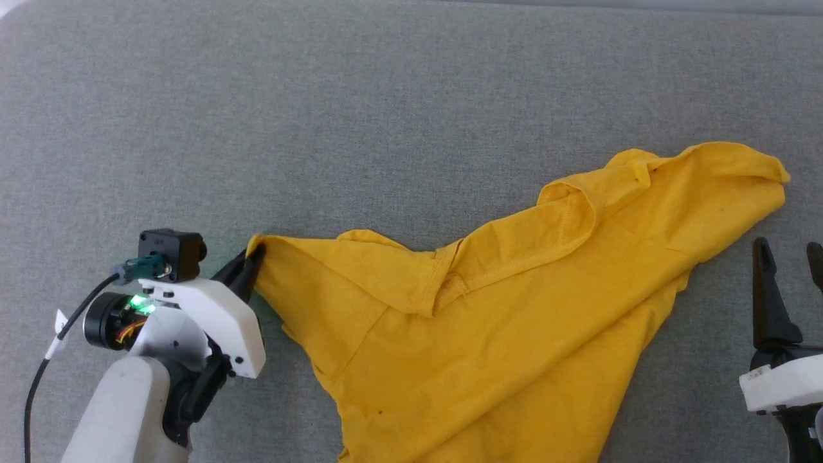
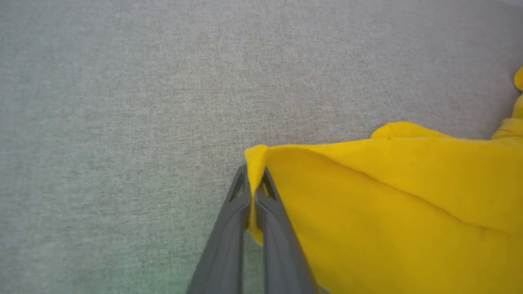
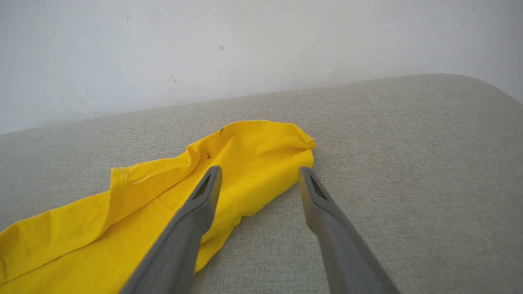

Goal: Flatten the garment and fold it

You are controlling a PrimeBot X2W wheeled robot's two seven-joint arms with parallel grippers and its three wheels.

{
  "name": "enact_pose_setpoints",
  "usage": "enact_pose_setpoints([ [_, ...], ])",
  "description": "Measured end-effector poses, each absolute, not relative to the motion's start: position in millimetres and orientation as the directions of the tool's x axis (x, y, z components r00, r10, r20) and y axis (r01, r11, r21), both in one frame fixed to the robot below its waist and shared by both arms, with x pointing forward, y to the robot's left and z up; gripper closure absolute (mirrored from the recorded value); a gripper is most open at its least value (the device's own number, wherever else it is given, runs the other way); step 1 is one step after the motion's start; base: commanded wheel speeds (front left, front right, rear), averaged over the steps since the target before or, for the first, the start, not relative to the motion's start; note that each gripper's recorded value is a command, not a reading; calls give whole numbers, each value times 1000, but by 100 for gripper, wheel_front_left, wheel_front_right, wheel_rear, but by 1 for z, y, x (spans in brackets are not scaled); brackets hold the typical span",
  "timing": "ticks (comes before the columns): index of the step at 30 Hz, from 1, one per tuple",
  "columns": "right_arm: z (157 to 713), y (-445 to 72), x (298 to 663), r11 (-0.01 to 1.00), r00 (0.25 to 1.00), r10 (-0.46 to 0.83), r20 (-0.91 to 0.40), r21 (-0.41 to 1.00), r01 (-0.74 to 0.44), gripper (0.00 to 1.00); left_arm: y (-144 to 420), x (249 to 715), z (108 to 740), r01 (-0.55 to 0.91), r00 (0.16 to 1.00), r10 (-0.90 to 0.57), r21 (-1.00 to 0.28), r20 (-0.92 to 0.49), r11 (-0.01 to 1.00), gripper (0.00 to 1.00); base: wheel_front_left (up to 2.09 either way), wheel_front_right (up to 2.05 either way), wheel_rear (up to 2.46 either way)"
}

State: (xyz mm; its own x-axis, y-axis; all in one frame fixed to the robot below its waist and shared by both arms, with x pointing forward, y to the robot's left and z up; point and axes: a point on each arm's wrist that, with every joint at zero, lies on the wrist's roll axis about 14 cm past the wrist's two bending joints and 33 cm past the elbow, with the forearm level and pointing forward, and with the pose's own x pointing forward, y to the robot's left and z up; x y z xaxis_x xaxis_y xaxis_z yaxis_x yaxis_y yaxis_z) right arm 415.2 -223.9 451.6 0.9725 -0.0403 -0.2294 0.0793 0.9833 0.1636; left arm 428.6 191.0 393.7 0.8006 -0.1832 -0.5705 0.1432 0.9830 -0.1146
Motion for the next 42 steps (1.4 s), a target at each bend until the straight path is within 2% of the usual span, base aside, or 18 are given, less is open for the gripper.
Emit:
enact_pose_setpoints([
  [3,454,-223,415,983,974,-38,-224,166,77,0,193,435,408,123,844,-165,-116,-510,986,100,0,0,0],
  [7,459,-223,412,982,977,-39,-211,171,77,0,196,447,447,88,922,-134,-141,-363,986,100,0,0,0],
  [12,466,-225,407,980,980,-45,-192,182,80,0,216,436,484,-11,970,-34,-183,-239,983,100,0,0,0],
  [18,470,-232,402,978,982,-65,-178,184,98,0,271,392,486,-210,951,161,-169,-264,963,100,0,0,0],
  [22,465,-231,402,979,978,-61,-197,181,98,0,295,373,482,-284,929,239,-134,-281,949,100,0,0,0],
  [27,456,-209,413,988,967,7,-256,150,33,0,281,373,475,-261,932,204,-162,-298,952,100,0,0,0],
  [33,464,-170,453,994,939,108,-325,67,-91,0,266,389,477,-215,947,159,-182,-280,960,100,0,0,0],
  [42,434,-157,480,973,834,156,-529,-65,-223,0,259,393,472,-190,950,132,-191,-282,963,100,0,0,0],
])
